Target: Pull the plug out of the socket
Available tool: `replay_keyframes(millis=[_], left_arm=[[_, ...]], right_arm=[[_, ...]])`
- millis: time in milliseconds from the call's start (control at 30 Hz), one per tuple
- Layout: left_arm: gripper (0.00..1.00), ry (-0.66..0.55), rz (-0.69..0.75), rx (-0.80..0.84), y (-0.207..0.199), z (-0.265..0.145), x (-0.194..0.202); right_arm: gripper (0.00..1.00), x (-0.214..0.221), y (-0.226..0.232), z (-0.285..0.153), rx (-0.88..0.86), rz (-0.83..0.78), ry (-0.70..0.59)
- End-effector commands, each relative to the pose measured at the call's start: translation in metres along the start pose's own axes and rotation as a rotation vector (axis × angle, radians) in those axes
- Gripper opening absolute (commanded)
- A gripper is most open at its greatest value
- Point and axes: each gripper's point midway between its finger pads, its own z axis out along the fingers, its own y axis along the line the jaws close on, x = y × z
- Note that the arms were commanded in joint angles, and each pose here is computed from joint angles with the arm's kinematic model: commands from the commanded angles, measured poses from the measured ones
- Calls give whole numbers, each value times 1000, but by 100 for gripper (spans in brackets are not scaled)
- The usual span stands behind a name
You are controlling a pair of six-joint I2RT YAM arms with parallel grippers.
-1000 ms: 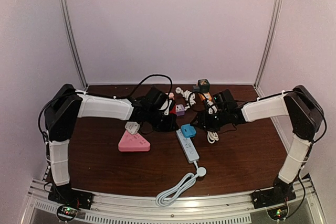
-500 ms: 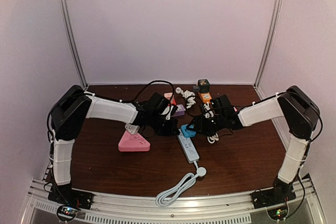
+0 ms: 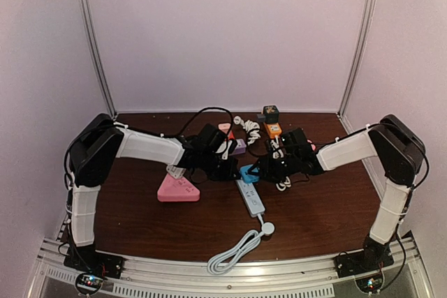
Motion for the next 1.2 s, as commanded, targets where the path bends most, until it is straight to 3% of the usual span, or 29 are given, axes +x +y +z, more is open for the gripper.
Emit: replay_keyframes(millis=[0, 200, 533, 833, 1167], left_arm=[[0, 26, -12, -26, 10, 12, 10], [0, 25, -12, -28, 11, 12, 10], [0, 27, -7, -21, 7, 14, 10], [0, 42, -20, -46, 13, 17, 14], [0, 67, -49, -99, 28, 18, 27]], right_arm=[[43, -4, 23, -12, -70, -17, -23], [32, 1, 26, -11, -72, -22, -13], [34, 7, 20, 0, -52, -16, 5], [9, 3, 29, -1, -85, -14, 2], [2, -5, 55, -10, -235, 48, -12]])
